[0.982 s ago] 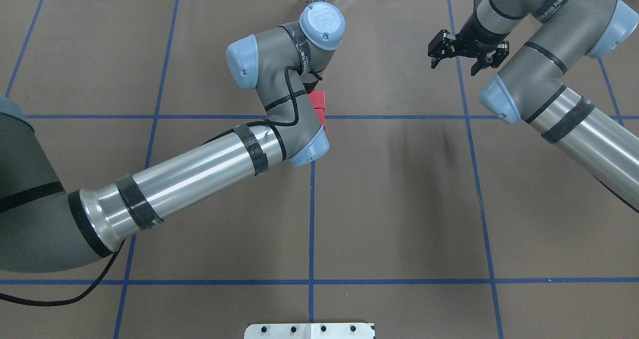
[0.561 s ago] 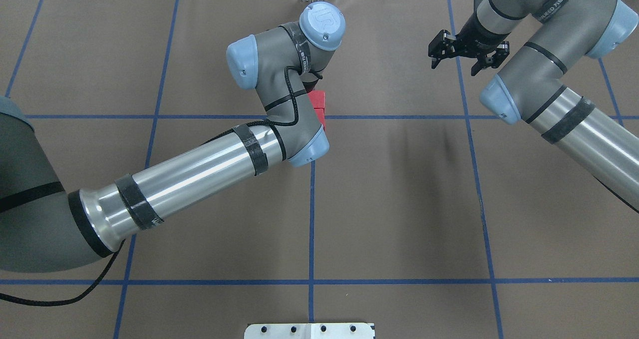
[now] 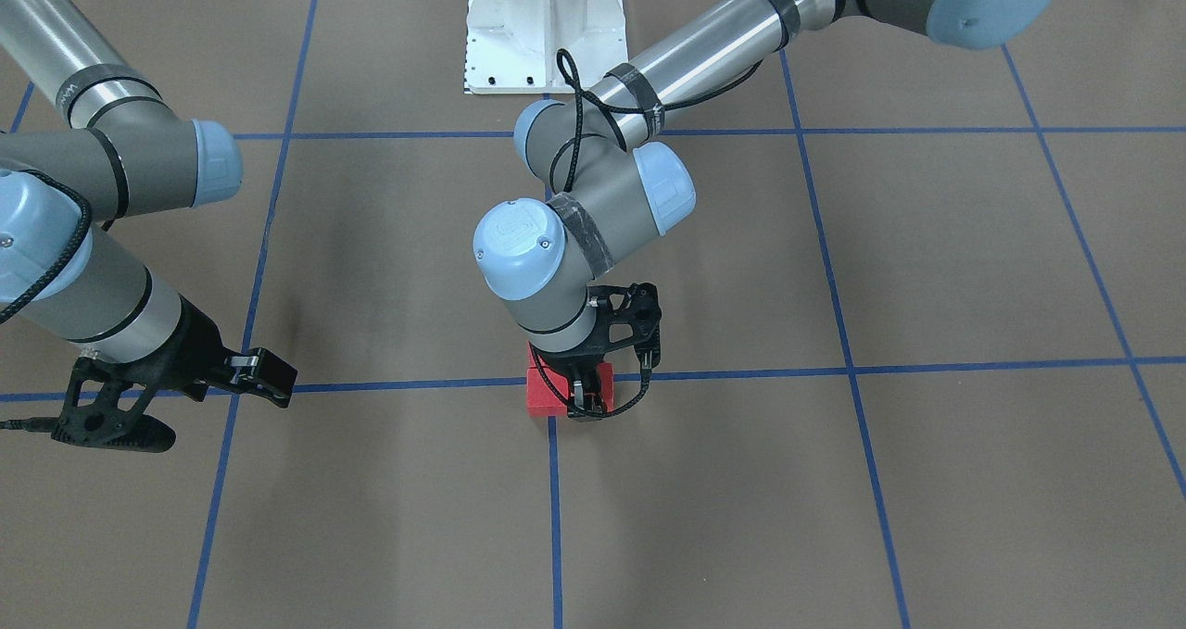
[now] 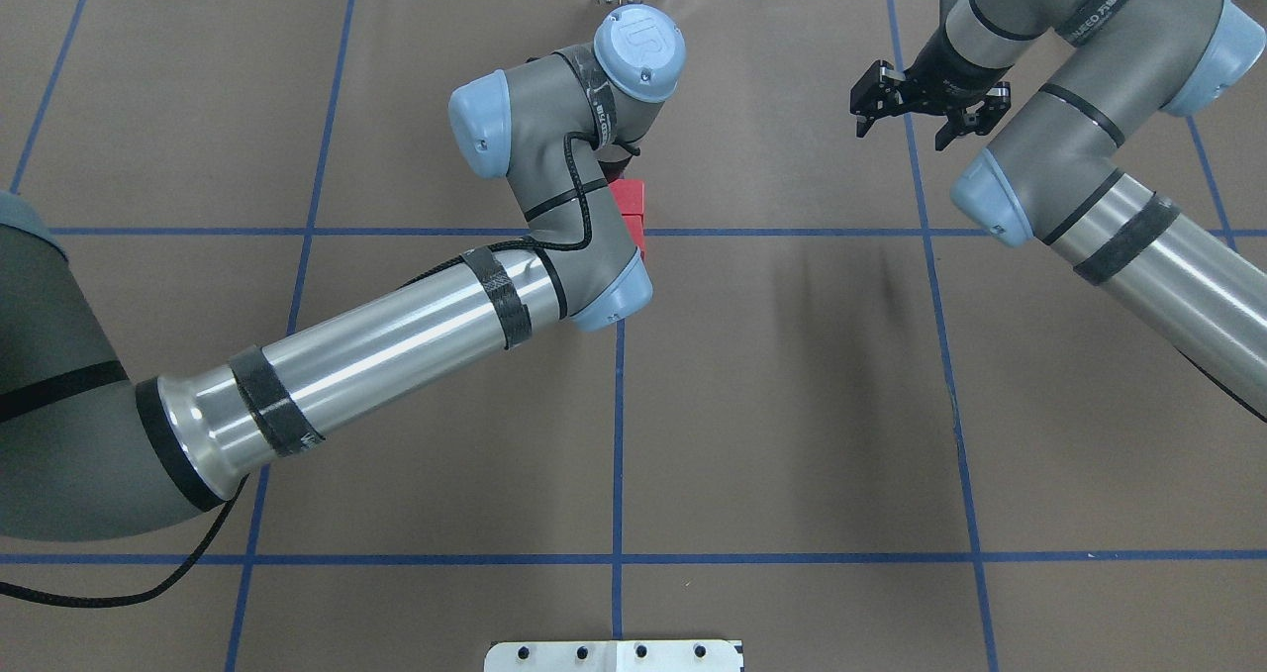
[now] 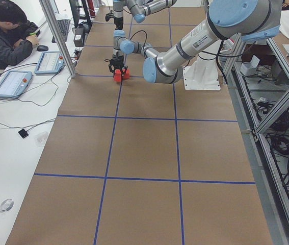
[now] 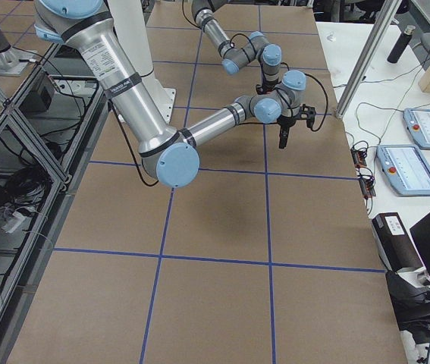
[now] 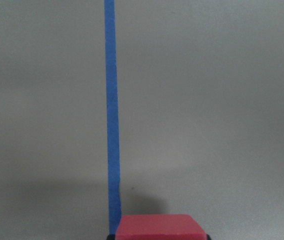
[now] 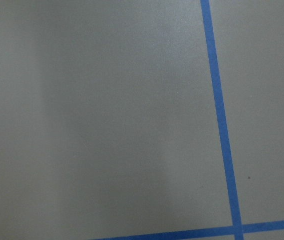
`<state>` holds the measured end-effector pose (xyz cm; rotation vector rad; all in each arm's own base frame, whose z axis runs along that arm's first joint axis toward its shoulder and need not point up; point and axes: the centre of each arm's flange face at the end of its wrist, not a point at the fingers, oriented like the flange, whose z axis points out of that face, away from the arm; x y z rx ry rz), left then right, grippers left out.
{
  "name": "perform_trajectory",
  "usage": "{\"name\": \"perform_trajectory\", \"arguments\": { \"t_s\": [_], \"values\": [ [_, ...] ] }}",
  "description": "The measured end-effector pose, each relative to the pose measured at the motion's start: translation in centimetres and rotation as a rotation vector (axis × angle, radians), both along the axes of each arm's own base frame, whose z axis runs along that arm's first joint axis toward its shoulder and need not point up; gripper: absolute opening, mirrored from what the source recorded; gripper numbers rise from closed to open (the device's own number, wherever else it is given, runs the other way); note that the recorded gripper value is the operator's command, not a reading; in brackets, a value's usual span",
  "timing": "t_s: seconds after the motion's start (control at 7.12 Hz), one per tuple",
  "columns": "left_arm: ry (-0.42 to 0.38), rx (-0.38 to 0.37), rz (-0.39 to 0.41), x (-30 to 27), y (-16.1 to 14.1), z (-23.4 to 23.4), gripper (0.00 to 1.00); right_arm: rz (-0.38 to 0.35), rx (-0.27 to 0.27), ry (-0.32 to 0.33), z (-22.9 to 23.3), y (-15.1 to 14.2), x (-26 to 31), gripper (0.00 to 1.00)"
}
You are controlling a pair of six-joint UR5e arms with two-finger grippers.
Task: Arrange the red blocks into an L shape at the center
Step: 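Hold the cube down against the center cubes with the left gripper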
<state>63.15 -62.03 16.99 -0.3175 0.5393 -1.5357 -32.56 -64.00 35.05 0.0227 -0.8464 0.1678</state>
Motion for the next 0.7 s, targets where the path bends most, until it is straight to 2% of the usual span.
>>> {"name": "perform_trajectory", "arguments": {
  "t_s": [0.56, 0.7],
  "values": [
    [0.0, 0.005, 0.009, 0.13, 0.16, -0.07, 0.26, -0.002, 0.001, 0.001, 0.06, -0.02, -0.01, 0.99],
    [0.0, 0.005, 0.01, 0.15, 0.18, -0.07, 0.99, -0.002, 0.001, 0.001, 0.09, -0.02, -0.02, 0.99]
  ]
}}
